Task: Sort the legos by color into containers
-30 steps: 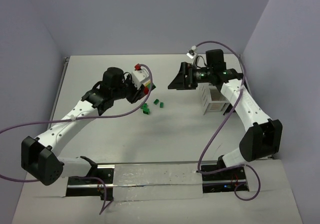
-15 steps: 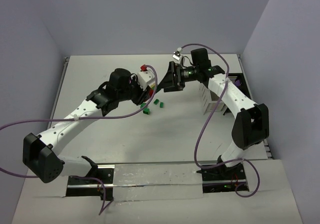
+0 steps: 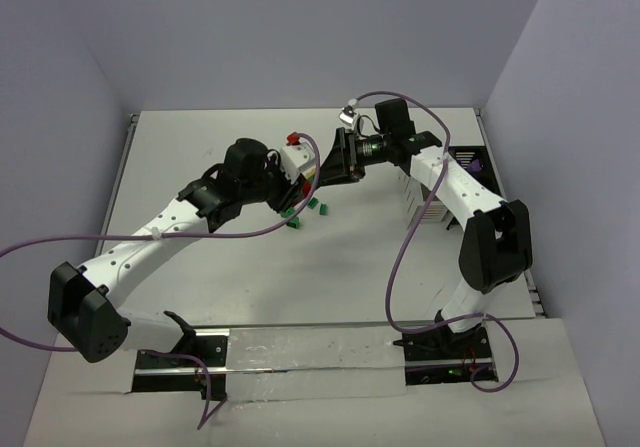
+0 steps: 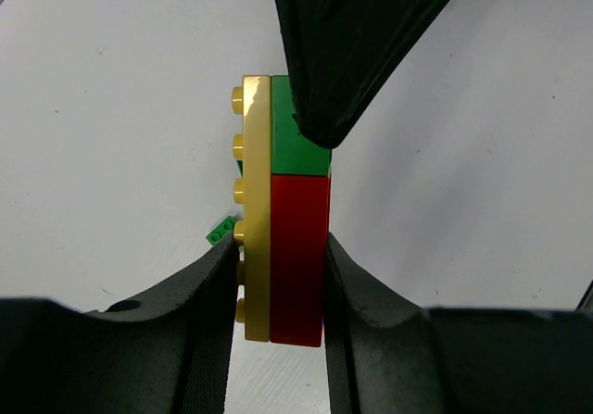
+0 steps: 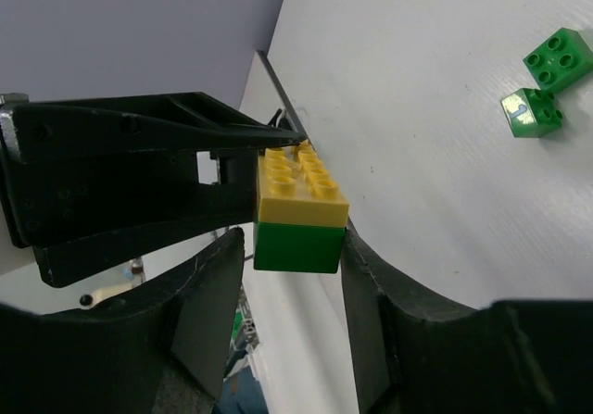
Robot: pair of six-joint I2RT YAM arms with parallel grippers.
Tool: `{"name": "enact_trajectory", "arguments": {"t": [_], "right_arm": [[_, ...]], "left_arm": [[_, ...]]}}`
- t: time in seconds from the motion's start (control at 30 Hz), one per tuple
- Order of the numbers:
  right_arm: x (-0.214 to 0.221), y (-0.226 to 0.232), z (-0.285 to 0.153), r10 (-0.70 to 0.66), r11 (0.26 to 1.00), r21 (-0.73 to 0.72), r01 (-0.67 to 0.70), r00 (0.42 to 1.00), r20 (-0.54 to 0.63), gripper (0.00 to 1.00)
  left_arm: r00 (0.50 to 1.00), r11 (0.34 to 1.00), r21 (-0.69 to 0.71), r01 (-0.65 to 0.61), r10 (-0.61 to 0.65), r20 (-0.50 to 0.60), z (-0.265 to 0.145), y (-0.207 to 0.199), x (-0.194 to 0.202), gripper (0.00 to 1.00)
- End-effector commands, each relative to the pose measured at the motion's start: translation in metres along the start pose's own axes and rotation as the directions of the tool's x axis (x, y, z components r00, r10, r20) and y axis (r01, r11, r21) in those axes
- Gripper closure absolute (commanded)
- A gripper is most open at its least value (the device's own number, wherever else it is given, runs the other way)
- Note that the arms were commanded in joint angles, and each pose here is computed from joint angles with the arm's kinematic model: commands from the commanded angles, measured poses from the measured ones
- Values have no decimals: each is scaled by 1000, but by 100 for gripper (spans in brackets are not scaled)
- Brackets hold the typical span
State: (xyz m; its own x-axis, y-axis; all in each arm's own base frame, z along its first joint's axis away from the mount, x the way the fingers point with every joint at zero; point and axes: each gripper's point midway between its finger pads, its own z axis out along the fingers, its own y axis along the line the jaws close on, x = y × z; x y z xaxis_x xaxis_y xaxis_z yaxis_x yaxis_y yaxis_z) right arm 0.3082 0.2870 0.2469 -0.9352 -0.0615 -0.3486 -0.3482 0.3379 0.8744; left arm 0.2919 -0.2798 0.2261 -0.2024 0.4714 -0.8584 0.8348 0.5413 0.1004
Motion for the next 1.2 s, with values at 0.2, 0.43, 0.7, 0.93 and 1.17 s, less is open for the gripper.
{"name": "enact_trajectory", "arguments": {"t": [0.2,0.43,0.7,0.93,1.17], "right_arm": [[-5,21,3,-70,996,-62,70,998,-5,59],[-1,24,1,-78,994,-77,77,997,-11,100],[23,28,-4,-74,990,-127,67,996,-53,100],[34,32,-17,-110,987,-122,102,992,-64,100],[-18,-13,-90,-254,935,278,222,964,84,100]], "left_arm": [[998,1000,-7,4,-3,71,-5,2,-31,100],[998,999,-37,10,-8,61,-3,7,-27,100],[993,979,-183,84,-67,96,-8,49,-35,100],[994,969,-234,79,-58,95,-12,63,-31,100],[996,967,-246,64,-47,78,-10,65,-24,100]]}}
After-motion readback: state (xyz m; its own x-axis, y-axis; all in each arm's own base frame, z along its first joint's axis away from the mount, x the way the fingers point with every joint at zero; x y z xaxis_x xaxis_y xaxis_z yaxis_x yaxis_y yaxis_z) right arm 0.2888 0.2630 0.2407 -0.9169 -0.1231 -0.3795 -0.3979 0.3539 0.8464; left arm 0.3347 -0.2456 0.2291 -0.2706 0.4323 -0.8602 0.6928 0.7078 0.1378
